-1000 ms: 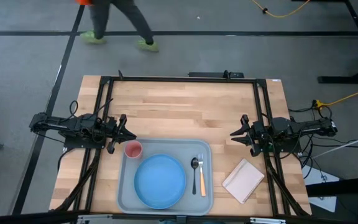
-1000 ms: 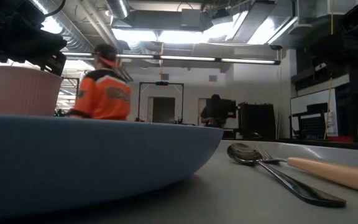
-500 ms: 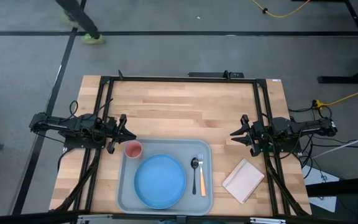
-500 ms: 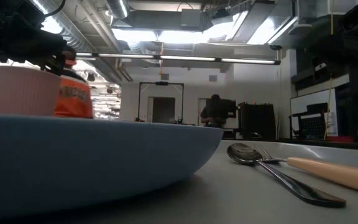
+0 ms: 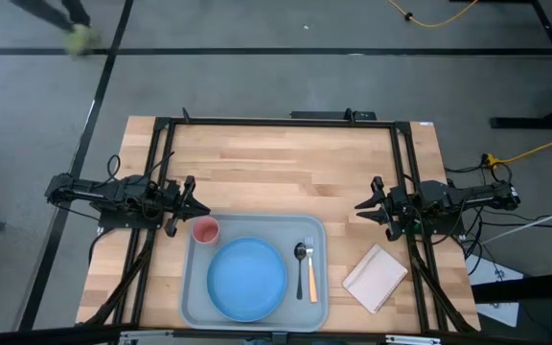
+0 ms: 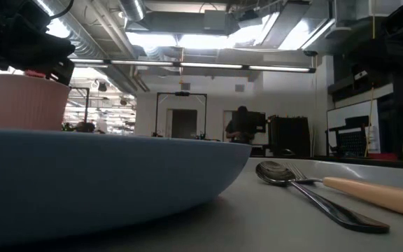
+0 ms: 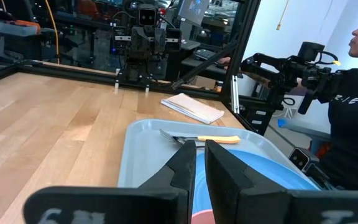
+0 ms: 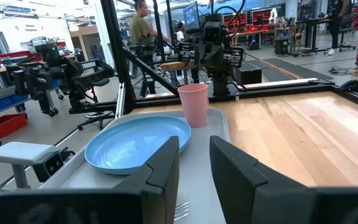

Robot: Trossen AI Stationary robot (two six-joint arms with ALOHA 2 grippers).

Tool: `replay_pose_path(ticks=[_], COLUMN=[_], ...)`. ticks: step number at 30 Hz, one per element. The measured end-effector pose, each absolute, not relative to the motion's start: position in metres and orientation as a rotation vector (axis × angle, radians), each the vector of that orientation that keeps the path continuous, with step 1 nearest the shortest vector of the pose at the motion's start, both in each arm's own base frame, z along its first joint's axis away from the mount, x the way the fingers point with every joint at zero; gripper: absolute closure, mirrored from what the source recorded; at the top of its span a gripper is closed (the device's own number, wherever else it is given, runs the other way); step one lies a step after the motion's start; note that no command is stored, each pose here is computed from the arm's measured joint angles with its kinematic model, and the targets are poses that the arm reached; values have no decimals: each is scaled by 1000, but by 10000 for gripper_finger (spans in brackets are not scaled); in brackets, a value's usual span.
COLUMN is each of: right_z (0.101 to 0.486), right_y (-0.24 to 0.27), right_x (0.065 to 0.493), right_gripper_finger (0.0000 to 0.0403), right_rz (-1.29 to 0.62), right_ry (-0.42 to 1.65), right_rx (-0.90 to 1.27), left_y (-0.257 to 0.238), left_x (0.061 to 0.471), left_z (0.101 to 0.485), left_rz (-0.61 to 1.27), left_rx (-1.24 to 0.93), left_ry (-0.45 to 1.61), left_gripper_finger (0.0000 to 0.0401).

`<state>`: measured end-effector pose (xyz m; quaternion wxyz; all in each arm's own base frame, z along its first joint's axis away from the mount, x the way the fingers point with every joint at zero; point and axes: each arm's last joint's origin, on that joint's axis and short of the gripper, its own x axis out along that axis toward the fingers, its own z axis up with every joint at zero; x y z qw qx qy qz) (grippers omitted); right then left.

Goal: Pick and place plate/cup/fork/spoon on tray
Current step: Return to Home Position

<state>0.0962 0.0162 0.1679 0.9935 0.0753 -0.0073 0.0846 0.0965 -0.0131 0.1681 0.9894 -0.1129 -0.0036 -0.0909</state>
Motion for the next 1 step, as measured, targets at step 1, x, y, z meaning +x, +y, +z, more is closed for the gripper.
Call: replay_pose_path(ticks=[1], right_z=[168], right_y=[16], right_x=[96], right_gripper_finger=[308], right_rz=[169], right_ry=[-15], right_rx=[151], left_y=[-13], left_x=[96], left_z=[168], left_rz=[-182], left_rx=[-227], left_ry=[-8], left_gripper_finger=[374])
